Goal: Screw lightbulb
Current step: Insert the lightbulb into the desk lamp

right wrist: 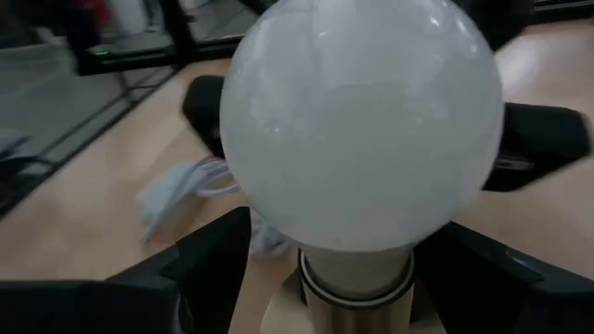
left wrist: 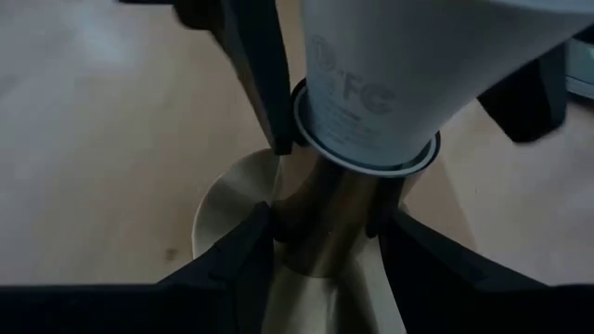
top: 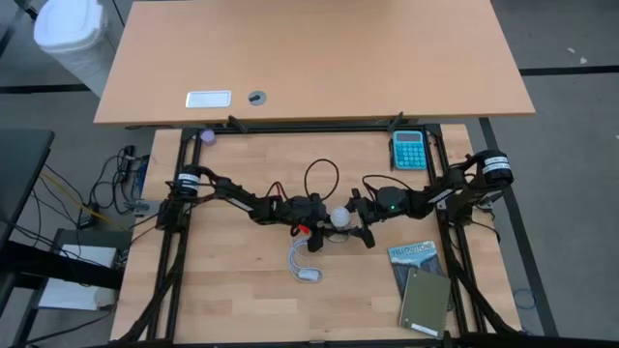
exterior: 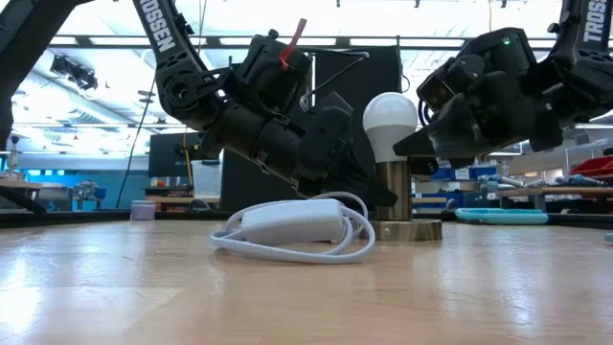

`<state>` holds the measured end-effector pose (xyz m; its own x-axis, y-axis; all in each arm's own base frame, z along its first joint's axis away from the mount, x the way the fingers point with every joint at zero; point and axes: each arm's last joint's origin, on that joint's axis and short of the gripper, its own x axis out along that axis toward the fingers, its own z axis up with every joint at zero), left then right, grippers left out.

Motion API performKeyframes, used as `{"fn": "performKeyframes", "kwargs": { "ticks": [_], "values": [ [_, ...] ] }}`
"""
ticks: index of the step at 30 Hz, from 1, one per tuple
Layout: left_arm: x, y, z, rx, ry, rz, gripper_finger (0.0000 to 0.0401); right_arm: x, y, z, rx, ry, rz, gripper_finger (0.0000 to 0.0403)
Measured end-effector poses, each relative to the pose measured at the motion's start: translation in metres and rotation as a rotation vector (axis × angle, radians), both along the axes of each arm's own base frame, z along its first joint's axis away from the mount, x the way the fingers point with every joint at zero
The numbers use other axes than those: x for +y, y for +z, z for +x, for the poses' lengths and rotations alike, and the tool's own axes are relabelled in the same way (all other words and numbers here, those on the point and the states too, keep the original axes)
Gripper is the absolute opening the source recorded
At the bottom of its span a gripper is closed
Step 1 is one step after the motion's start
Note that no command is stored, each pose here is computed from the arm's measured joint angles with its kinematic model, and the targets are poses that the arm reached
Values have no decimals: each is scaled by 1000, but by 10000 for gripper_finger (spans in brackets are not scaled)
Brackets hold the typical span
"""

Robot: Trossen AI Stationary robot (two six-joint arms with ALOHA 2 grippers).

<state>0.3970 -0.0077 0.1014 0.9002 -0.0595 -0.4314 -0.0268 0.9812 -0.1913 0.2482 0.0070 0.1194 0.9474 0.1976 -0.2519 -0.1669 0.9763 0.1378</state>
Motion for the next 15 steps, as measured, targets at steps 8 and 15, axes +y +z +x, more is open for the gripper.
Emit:
{"fn": "performKeyframes", "kwargs": {
  "ticks": [8, 15],
  "values": [
    [-1, 0, 0, -1, -50, -7, 188, 0, 0, 0, -2, 66, -2, 292],
    [-3, 0, 0, 2, -42, -27, 188, 0, 2, 0, -27, 58, -1, 292]
  ]
}}
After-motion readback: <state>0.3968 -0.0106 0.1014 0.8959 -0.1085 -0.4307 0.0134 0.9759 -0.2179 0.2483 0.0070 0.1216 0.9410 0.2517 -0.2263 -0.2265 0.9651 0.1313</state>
